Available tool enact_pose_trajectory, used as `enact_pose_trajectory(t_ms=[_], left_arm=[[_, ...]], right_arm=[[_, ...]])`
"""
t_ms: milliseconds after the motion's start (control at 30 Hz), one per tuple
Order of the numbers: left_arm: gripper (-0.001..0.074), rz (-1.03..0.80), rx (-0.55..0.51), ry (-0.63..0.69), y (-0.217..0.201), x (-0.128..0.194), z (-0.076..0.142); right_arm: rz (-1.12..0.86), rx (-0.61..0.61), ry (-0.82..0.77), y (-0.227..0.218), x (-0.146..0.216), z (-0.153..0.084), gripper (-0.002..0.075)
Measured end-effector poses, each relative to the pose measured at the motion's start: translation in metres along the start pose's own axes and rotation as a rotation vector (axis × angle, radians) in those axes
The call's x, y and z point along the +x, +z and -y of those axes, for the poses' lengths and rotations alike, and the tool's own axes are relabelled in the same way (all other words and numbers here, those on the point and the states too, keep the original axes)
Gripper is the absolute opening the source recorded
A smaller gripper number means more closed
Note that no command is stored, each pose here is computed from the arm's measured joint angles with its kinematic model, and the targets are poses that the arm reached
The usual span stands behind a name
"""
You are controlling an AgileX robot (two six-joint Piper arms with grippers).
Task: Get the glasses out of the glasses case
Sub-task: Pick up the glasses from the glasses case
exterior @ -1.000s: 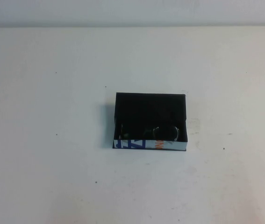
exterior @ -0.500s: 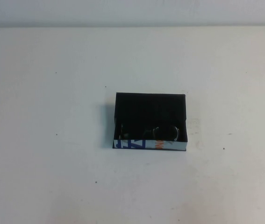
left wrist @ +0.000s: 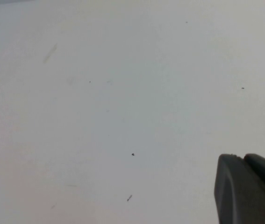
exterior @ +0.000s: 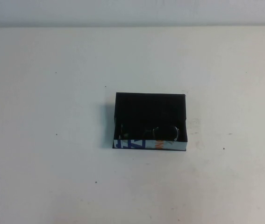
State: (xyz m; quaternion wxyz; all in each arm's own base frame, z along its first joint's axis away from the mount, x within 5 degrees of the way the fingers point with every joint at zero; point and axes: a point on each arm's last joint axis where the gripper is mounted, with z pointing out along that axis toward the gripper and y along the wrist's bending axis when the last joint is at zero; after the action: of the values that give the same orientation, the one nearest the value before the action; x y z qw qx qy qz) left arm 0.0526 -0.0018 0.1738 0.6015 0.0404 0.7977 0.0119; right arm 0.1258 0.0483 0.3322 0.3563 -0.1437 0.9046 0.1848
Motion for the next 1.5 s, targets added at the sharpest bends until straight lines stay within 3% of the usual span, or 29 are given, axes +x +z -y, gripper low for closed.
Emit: enact_pose_trajectory(t_ms=[133, 300, 533, 633, 800, 867, 1167, 1500], left_arm=[[-0.0005, 0.000, 0.000, 0.000, 0.000, 0.000, 0.000], [-0.0005, 0.000, 0.000, 0.000, 0.000, 0.000, 0.000], [-0.0005, 0.000, 0.000, 0.000, 0.000, 0.000, 0.000], [-0.0005, 0.000, 0.000, 0.000, 0.000, 0.000, 0.000], [-0.0005, 0.000, 0.000, 0.000, 0.000, 0.000, 0.000], [-0.0005, 0.000, 0.000, 0.000, 0.000, 0.000, 0.000], [-0.0005, 0.000, 0.000, 0.000, 0.000, 0.000, 0.000], [-0.0005, 0.000, 0.000, 0.000, 0.000, 0.000, 0.000]], right_arm=[[-0.139, -0.081, -0.175, 0.022, -0.041, 0.002, -0.0018], [-0.327, -0.064, -0.434, 0.068, -0.070, -0.002, -0.0018], [-0.545, -0.099, -0.737, 0.129, -0.100, -0.028, 0.0015], [-0.570, -0.145, -0.846, 0.158, -0.111, -0.038, 0.0110], [-0.545, -0.217, -1.004, 0.192, -0.125, -0.055, 0.0372], [-0.527, -0.228, -1.060, 0.206, -0.130, -0.061, 0.0413], [-0.514, -0.258, -1.100, 0.271, -0.143, -0.073, 0.0319], [-0.535, -0.289, -1.078, 0.312, -0.138, -0.073, 0.0310]])
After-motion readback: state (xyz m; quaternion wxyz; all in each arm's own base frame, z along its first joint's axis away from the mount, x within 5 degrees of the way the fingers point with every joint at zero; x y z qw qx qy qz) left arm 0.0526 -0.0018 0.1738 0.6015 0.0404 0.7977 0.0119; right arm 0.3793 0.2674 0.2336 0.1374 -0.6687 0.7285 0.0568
